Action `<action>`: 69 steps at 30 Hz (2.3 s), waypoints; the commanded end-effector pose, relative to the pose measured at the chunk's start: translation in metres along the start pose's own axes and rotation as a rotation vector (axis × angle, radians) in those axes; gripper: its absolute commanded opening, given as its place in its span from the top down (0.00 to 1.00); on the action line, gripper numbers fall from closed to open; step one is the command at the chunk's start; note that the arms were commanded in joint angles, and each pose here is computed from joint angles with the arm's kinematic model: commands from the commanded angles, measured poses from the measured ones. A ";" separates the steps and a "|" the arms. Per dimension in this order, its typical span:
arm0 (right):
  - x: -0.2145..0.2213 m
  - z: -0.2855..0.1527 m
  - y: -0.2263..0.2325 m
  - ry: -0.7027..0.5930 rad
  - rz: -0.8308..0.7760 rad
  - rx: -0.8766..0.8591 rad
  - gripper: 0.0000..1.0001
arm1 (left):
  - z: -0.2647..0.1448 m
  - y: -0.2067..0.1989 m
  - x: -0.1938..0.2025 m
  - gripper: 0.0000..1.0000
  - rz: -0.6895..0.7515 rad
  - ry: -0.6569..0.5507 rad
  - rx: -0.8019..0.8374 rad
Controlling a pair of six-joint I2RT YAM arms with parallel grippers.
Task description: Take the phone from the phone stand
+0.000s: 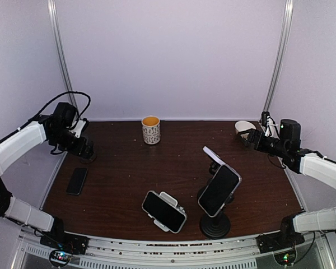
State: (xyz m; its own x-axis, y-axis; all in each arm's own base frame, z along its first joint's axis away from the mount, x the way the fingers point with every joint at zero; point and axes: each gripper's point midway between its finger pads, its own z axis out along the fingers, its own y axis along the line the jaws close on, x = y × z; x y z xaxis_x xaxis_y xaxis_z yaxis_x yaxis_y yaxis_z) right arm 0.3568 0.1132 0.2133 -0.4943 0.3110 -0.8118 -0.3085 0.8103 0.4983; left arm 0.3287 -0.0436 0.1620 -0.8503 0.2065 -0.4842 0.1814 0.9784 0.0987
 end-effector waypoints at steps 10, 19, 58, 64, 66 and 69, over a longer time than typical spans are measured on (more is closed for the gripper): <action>-0.003 -0.004 0.000 -0.014 -0.012 0.005 0.00 | -0.101 -0.124 -0.018 0.02 0.558 -0.582 0.179; -0.004 -0.005 0.003 -0.014 -0.013 -0.005 0.00 | -0.127 -0.186 0.027 0.02 0.932 -0.743 0.279; -0.001 -0.003 -0.001 -0.002 -0.013 0.005 0.00 | -0.101 -0.365 0.134 0.04 1.745 -0.776 0.358; 0.001 -0.002 -0.002 0.005 -0.011 0.009 0.00 | -0.093 -0.367 0.135 0.07 1.796 -0.780 0.325; 0.001 -0.001 -0.003 0.006 -0.011 0.010 0.00 | -0.088 -0.367 0.137 0.08 1.814 -0.775 0.317; 0.002 -0.001 -0.004 0.013 -0.013 0.016 0.00 | -0.086 -0.366 0.140 0.09 1.823 -0.770 0.319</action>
State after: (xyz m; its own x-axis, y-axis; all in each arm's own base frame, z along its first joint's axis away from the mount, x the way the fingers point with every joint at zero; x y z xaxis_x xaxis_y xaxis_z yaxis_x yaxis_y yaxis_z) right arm 0.3548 0.1130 0.2090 -0.5095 0.3038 -0.8051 -0.3018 0.8131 0.4978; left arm 0.1000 -0.3690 0.1347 0.7154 0.6562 -0.2400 0.5932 -0.3890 0.7049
